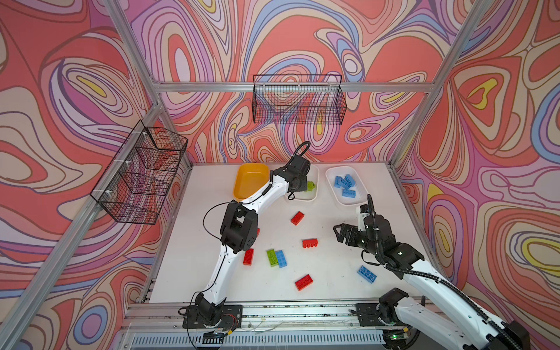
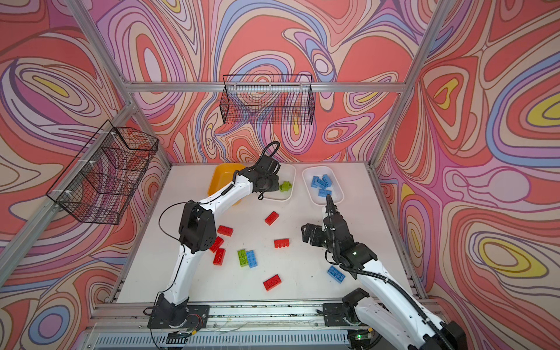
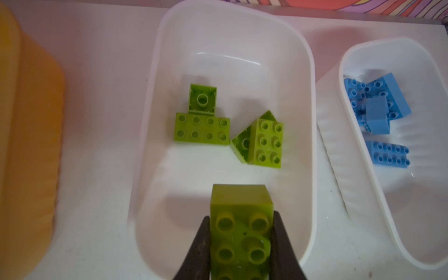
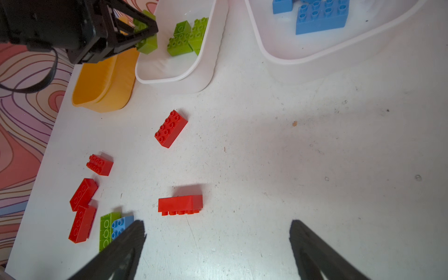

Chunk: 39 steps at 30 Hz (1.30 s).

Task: Sort the legos into containers by color
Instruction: 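Carry the lime-green 2x2 brick into the middle white tub and release, then move the left gripper down to the lime-green 2x4 brick beside the blue brick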

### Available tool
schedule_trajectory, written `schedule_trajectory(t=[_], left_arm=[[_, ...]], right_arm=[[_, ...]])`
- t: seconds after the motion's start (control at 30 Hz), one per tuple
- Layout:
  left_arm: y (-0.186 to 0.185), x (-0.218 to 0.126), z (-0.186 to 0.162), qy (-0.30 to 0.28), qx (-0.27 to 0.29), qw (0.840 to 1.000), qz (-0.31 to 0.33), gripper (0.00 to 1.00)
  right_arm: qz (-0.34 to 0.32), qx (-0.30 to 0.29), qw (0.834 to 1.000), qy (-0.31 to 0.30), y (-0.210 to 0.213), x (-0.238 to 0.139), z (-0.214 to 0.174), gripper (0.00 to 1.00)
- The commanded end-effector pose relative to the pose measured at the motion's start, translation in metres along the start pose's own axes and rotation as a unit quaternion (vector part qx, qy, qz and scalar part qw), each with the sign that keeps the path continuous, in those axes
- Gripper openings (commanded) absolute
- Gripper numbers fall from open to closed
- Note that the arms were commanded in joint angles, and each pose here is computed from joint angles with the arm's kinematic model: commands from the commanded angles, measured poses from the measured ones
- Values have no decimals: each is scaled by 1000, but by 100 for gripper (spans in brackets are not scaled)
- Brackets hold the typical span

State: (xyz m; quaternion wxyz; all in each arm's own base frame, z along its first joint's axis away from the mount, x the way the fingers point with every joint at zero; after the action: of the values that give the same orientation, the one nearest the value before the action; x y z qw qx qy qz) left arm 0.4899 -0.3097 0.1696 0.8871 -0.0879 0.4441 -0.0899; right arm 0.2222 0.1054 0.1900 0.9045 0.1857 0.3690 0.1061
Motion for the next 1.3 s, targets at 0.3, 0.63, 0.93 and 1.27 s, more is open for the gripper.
schedule_trajectory(t=[0.3, 0.63, 0.93, 1.27], left_arm=[[4, 49, 21, -40, 11, 998, -38, 48], [-16, -24, 35, -106, 7, 989, -102, 69], [38, -115, -41, -76, -69, 994, -39, 65], [103, -181, -200, -4, -69, 995, 75, 64]], right_arm=[[-6, 14, 1000, 0, 5, 19, 7, 98], [-4, 15, 1000, -10, 9, 13, 15, 98], [16, 12, 1000, -13, 14, 7, 18, 98], [32, 3, 999, -10, 18, 1, 17, 98]])
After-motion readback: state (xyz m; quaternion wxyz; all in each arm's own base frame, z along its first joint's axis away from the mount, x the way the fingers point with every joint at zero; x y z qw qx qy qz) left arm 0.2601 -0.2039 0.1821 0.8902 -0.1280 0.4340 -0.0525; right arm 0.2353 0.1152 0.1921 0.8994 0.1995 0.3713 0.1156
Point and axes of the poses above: each gripper's point midway between its finger pads, its own x axis out along the fingers, its own y axis along the line the jaws close on, z = x × y, the point moved 6 cm from there along -x, back along the fingers, and after that the axes turned 1 degree about -x, right-handed, at the moved point
